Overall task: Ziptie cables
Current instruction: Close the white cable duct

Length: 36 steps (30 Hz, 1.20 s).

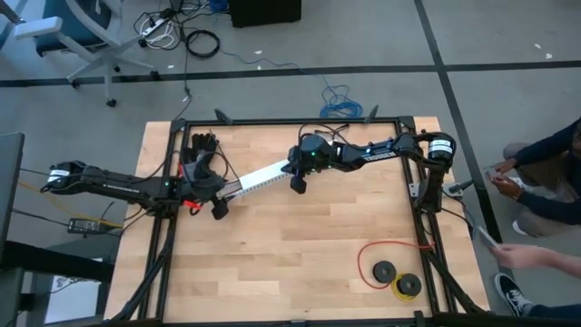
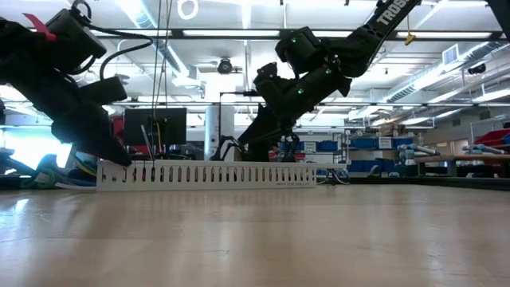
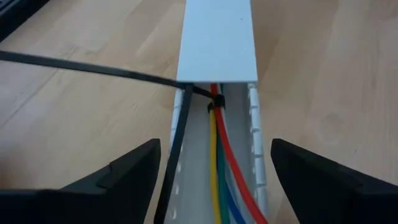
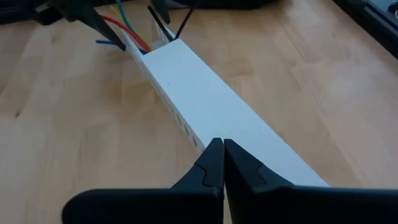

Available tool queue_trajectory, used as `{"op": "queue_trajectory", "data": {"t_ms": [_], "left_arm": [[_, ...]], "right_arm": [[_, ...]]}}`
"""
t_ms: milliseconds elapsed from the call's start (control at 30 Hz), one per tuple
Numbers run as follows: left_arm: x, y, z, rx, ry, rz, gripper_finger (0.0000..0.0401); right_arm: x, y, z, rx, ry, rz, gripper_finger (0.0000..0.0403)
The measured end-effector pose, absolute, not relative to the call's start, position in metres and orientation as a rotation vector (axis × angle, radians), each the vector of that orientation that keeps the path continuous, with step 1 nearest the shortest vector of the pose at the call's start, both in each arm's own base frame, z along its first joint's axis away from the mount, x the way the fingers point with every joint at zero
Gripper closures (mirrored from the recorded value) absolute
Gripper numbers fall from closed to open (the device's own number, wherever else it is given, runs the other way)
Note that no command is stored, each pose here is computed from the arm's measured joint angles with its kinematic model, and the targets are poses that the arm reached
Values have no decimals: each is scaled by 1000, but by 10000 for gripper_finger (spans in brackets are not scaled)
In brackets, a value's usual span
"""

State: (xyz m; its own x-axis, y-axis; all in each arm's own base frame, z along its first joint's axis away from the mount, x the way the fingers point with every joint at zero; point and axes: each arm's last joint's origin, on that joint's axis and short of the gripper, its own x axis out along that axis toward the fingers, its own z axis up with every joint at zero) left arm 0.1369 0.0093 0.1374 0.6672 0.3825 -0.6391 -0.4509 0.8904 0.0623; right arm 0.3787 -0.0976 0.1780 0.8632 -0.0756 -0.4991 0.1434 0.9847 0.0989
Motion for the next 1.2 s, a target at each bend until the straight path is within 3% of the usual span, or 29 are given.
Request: {"op": "queue_trajectory", "data": {"t_ms": [467, 700, 900, 1200], "left_arm": [[156, 14, 120, -66, 742, 503, 88], [160, 15, 114, -82, 763, 496, 127], [161, 15, 114, -82, 761, 494, 167], [161, 15, 114, -75, 761, 490, 171]], "right_arm": [[381, -90, 179, 134, 506, -99, 403], [381, -89, 179, 133, 506, -98, 403], [380, -92, 178, 109, 519, -198, 403], [373, -95, 169, 130, 630, -353, 403]]}}
